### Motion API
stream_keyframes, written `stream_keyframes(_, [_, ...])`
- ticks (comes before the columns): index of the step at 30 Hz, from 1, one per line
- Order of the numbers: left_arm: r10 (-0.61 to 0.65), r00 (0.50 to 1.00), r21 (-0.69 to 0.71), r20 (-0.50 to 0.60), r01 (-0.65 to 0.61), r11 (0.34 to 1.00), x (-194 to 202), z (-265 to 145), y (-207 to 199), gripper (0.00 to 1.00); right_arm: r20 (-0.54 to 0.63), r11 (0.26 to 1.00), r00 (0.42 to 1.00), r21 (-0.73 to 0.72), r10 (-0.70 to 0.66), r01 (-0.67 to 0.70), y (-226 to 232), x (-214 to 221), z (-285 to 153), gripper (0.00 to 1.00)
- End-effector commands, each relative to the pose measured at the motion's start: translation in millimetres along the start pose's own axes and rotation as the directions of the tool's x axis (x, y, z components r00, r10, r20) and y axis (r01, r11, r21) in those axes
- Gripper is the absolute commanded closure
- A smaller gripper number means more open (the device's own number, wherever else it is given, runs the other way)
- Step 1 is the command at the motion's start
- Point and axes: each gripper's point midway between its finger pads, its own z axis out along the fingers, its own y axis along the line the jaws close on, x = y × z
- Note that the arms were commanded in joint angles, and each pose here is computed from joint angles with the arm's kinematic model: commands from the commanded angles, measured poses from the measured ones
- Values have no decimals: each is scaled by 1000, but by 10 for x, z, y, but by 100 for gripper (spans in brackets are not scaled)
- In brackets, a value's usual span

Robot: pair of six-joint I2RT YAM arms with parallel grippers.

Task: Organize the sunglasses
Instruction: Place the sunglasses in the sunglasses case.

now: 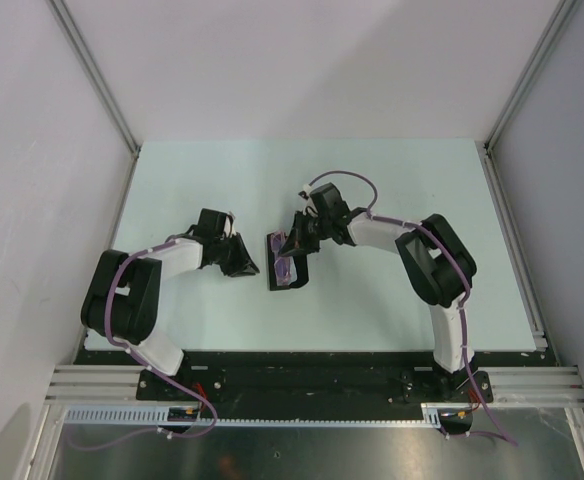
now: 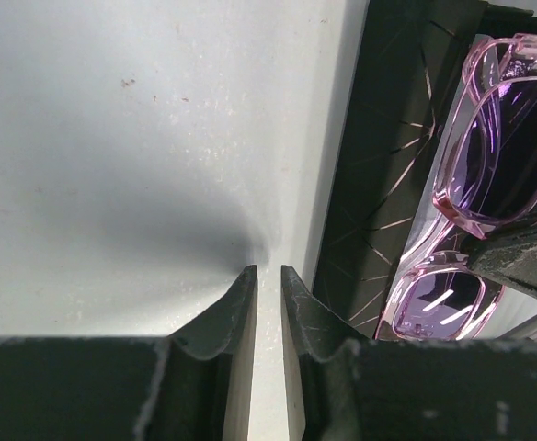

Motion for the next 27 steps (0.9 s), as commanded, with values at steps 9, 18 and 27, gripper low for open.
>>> stream_keyframes(9, [26, 999, 35, 26, -27, 999, -115, -50, -110, 79, 60, 999, 998, 44, -28, 25, 65, -60, -121, 100])
stream_keyframes(18, [29, 999, 49, 19, -30, 998, -110, -57, -139, 79, 66, 1000, 997, -3, -28, 29, 63, -82, 44, 100])
stream_keyframes(27, [37, 999, 79, 15, -38, 996, -131, -63, -223, 79, 74, 998, 997, 55, -13, 9, -43, -51, 85, 100])
